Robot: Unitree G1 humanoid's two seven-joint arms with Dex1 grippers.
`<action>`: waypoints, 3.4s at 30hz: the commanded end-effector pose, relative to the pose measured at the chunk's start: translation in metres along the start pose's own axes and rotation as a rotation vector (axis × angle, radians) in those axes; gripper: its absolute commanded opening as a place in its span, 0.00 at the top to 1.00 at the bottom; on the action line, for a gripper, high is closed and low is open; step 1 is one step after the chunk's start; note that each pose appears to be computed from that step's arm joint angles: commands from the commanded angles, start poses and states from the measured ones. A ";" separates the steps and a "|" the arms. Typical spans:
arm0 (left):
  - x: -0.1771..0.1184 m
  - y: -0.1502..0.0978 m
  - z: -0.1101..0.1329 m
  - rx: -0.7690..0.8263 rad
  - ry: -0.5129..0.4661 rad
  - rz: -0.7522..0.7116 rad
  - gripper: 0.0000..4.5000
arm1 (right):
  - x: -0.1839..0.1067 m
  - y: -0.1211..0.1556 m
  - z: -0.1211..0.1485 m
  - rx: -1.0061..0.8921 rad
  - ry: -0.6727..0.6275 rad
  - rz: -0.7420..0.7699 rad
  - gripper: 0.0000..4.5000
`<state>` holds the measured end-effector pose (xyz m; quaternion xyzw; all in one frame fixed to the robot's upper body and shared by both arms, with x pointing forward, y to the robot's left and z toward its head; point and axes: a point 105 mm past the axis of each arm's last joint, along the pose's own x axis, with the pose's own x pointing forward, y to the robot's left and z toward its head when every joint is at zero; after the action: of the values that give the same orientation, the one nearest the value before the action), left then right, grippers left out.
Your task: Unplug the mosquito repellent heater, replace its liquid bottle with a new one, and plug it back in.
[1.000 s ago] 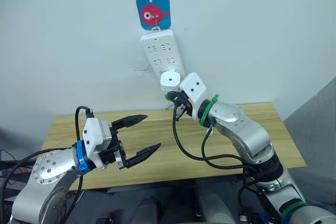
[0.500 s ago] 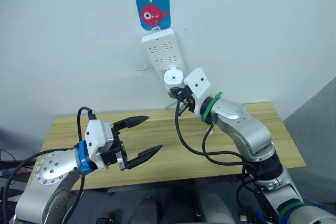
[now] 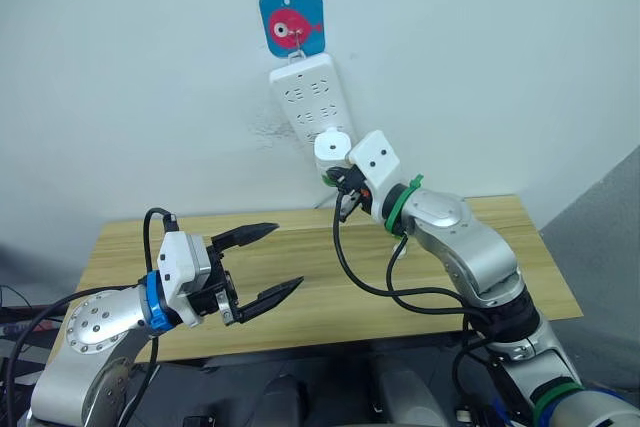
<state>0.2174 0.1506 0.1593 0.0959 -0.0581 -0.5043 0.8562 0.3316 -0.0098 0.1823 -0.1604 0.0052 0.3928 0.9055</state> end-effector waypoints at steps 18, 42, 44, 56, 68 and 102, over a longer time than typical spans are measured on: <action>0.011 0.002 0.012 0.043 -0.036 -0.018 0.00 | -0.015 -0.014 0.023 -0.012 -0.072 -0.037 0.99; 0.013 0.002 0.013 0.042 -0.036 -0.026 0.00 | -0.018 0.004 0.020 -0.008 -0.051 0.067 0.99; 0.013 0.002 0.013 0.043 -0.036 -0.027 0.00 | -0.016 0.007 0.019 -0.012 -0.048 0.077 0.99; 0.014 0.002 0.013 0.041 -0.037 -0.027 0.00 | -0.004 -0.001 0.023 -0.011 -0.053 0.046 0.99; 0.016 0.002 0.013 0.042 -0.038 -0.026 0.00 | 0.000 -0.007 0.020 -0.024 -0.046 0.012 0.99; 0.021 0.005 0.017 0.052 -0.048 -0.030 0.00 | -0.017 -0.015 0.017 -0.035 -0.029 0.035 0.99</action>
<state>0.2294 0.1360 0.1717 0.1021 -0.0802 -0.5157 0.8469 0.3314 -0.0246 0.1869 -0.1750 0.0222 0.4120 0.8939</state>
